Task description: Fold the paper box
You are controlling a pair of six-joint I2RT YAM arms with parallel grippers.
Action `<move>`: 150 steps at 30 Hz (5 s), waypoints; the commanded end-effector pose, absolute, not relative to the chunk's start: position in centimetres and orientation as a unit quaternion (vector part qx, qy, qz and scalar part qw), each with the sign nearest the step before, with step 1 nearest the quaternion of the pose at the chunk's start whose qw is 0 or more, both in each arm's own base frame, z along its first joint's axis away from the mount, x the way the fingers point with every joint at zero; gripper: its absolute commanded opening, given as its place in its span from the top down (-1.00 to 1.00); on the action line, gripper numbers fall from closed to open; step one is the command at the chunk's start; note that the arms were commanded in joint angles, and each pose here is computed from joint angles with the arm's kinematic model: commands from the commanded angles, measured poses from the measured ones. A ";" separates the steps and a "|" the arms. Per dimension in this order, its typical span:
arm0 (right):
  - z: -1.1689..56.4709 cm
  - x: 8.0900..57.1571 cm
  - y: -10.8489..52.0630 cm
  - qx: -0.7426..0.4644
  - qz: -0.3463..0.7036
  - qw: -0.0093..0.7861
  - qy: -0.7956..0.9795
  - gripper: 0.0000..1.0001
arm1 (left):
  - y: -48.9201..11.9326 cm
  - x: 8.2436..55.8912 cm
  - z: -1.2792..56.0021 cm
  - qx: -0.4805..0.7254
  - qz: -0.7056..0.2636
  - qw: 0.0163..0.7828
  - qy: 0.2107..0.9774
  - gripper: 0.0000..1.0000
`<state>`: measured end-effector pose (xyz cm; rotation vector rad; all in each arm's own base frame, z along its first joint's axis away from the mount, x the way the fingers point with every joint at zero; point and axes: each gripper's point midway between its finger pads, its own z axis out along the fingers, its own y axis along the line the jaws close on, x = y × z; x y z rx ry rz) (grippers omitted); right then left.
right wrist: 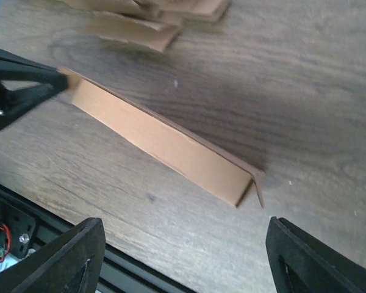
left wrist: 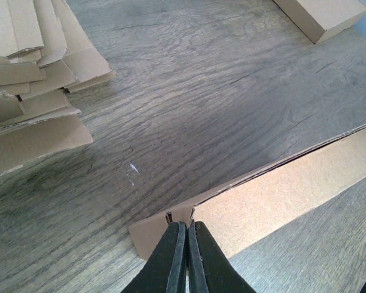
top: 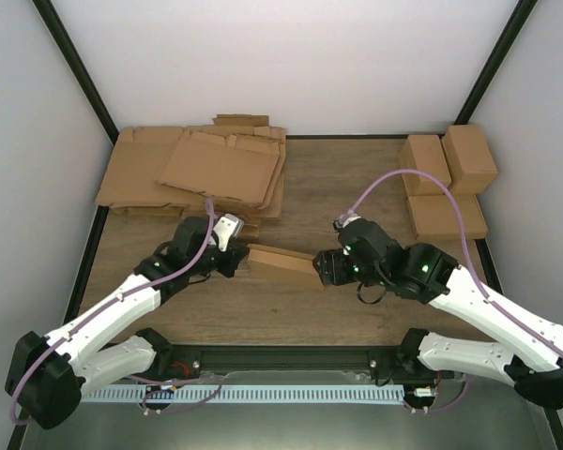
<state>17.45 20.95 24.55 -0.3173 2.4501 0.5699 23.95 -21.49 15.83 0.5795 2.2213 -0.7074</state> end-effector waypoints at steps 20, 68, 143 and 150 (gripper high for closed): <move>18.5 18.3 19.0 -0.039 0.152 0.273 0.949 0.09 | -22.4 24.5 17.9 0.227 -0.276 0.383 0.852 0.93; 16.9 19.6 17.4 0.004 0.104 0.280 0.954 0.04 | -23.4 23.7 16.5 0.217 -0.246 0.392 0.860 0.93; 15.7 20.7 18.7 -0.008 0.101 0.263 0.959 0.99 | -24.2 23.0 17.1 0.143 -0.259 0.414 0.861 0.93; 15.1 20.5 18.6 -0.007 0.102 0.256 0.961 0.99 | -24.1 22.7 16.6 0.145 -0.261 0.410 0.862 0.93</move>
